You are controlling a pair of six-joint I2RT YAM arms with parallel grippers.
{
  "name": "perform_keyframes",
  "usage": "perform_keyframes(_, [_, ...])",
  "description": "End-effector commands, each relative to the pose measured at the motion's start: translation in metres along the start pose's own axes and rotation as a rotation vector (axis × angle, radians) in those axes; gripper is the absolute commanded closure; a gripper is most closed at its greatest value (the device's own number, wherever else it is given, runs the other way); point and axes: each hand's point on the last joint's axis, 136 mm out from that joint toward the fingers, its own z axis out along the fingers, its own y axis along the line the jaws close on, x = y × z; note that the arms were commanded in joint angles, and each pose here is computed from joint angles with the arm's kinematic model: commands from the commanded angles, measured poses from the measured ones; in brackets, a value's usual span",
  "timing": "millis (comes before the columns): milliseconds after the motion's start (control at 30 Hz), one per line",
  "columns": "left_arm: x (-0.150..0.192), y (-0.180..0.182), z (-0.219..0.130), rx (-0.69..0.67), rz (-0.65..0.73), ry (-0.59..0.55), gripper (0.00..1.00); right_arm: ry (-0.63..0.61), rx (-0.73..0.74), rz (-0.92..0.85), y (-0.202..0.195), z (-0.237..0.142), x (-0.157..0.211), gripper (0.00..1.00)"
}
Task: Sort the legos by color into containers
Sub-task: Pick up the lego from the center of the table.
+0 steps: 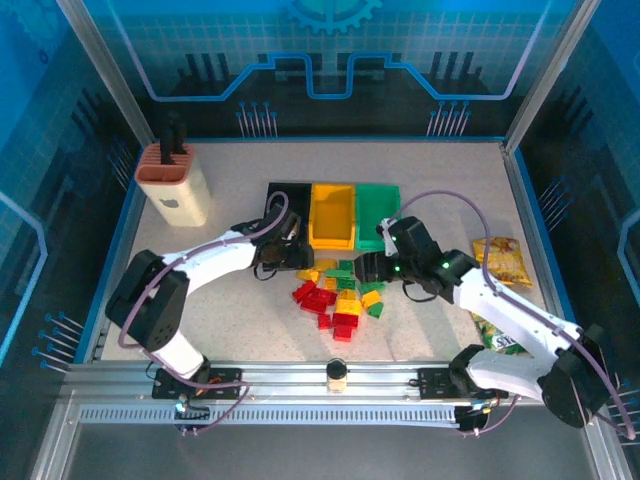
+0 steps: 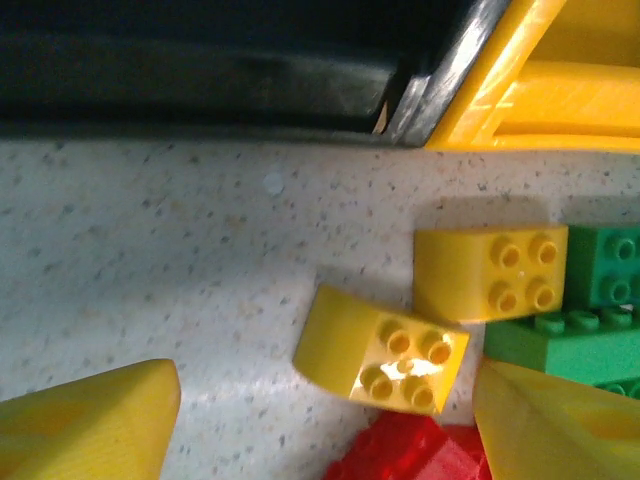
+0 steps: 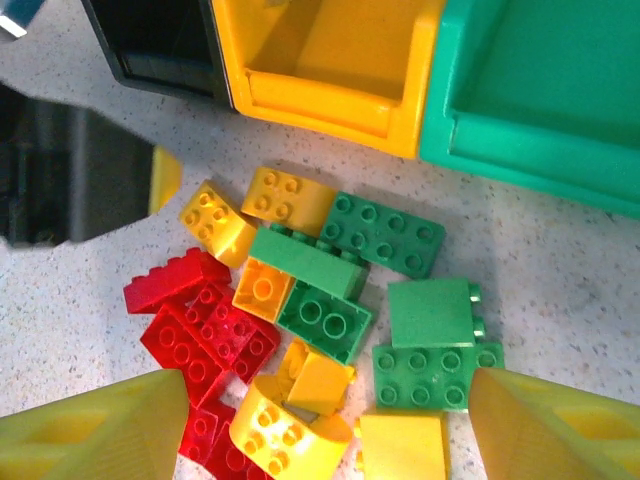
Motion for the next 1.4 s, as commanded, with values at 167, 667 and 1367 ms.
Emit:
perform_keyframes(167, [0.017, -0.018, 0.013, -0.049, 0.192, 0.093, 0.25, -0.018, 0.007, 0.019, -0.010, 0.001, 0.016, 0.24])
perform_keyframes(667, [0.037, -0.008, 0.033, -0.111, 0.289, 0.137, 0.30, -0.050, -0.029, 0.088, -0.019, 0.004, 0.039, 0.25])
perform_keyframes(1367, [0.043, -0.008, 0.051, -0.167, 0.338, 0.168, 0.40, -0.085, -0.008, 0.112, -0.031, -0.001, 0.050, 0.26])
